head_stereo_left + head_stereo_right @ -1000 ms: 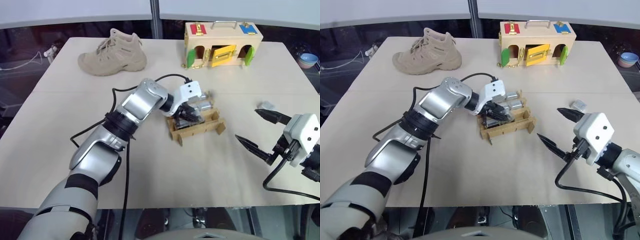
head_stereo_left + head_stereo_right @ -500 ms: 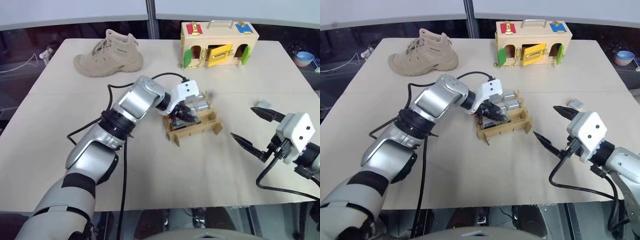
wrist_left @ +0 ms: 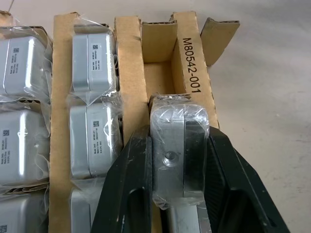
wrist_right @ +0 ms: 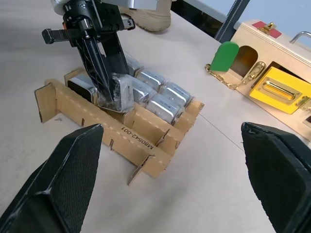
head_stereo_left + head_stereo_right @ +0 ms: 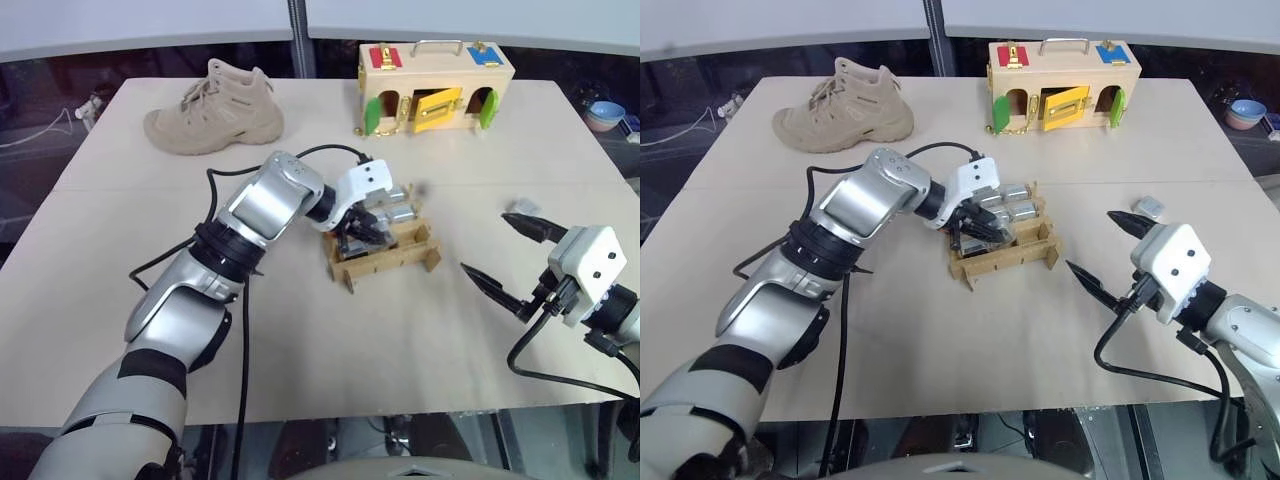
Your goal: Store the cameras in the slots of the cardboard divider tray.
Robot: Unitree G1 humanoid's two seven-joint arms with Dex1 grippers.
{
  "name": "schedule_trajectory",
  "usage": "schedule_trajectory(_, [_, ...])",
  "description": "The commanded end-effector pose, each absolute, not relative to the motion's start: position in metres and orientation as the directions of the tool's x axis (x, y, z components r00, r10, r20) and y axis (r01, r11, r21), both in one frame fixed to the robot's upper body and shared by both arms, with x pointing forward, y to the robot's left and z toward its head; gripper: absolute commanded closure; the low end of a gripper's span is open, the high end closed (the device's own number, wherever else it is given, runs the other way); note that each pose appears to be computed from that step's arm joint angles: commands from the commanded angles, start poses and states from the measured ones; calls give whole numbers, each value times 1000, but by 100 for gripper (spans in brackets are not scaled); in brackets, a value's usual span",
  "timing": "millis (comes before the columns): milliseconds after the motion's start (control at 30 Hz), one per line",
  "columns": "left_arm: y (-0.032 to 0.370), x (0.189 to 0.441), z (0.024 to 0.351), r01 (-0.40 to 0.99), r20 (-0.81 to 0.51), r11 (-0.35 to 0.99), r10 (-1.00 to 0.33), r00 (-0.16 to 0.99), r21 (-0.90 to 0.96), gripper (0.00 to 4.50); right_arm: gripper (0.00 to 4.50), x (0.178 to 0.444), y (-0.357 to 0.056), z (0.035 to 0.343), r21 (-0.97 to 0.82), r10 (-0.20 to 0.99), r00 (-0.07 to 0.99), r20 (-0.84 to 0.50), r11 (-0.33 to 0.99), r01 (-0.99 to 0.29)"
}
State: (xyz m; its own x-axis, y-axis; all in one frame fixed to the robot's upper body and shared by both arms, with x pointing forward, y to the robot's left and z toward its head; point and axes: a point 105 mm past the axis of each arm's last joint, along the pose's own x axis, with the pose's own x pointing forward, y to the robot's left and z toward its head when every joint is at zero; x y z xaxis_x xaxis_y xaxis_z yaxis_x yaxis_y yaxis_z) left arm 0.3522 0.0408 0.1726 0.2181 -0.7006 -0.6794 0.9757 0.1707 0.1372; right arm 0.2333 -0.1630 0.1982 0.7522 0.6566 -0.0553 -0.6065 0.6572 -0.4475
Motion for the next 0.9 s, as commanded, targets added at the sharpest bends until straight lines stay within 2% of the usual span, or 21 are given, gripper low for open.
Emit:
schedule_trajectory(33, [47,353,181,968,-664,187,-704,253,170,374,0,231,-160,205,-477,662,749,-26,650,-591])
schedule_trajectory(300, [56,354,172,969,-714,164,-655,246,183,374,0,231,-159,203,-472,671,740,-33,642,-604])
schedule_trajectory(533, [46,360,163,970,-736,110,-634,237,217,374,0,231,-159,203,-472,671,741,-30,644,-602])
schedule_trajectory(567, [44,365,164,963,-725,120,-637,262,243,374,0,231,-158,203,-472,671,740,-29,644,-603])
schedule_trajectory(633, [40,370,169,954,-702,140,-651,289,263,272,0,230,-158,203,-470,672,740,-30,644,-604])
schedule_trajectory(700, [33,368,182,956,-658,163,-697,285,242,200,0,230,-159,203,-467,669,743,-30,648,-602])
schedule_trajectory(833, [29,346,222,970,-519,165,-822,235,178,29,0,237,-166,203,-464,614,789,-36,689,-557])
schedule_trajectory(900, [39,333,238,971,-436,181,-869,233,157,29,0,252,-178,203,-457,515,857,-30,755,-470])
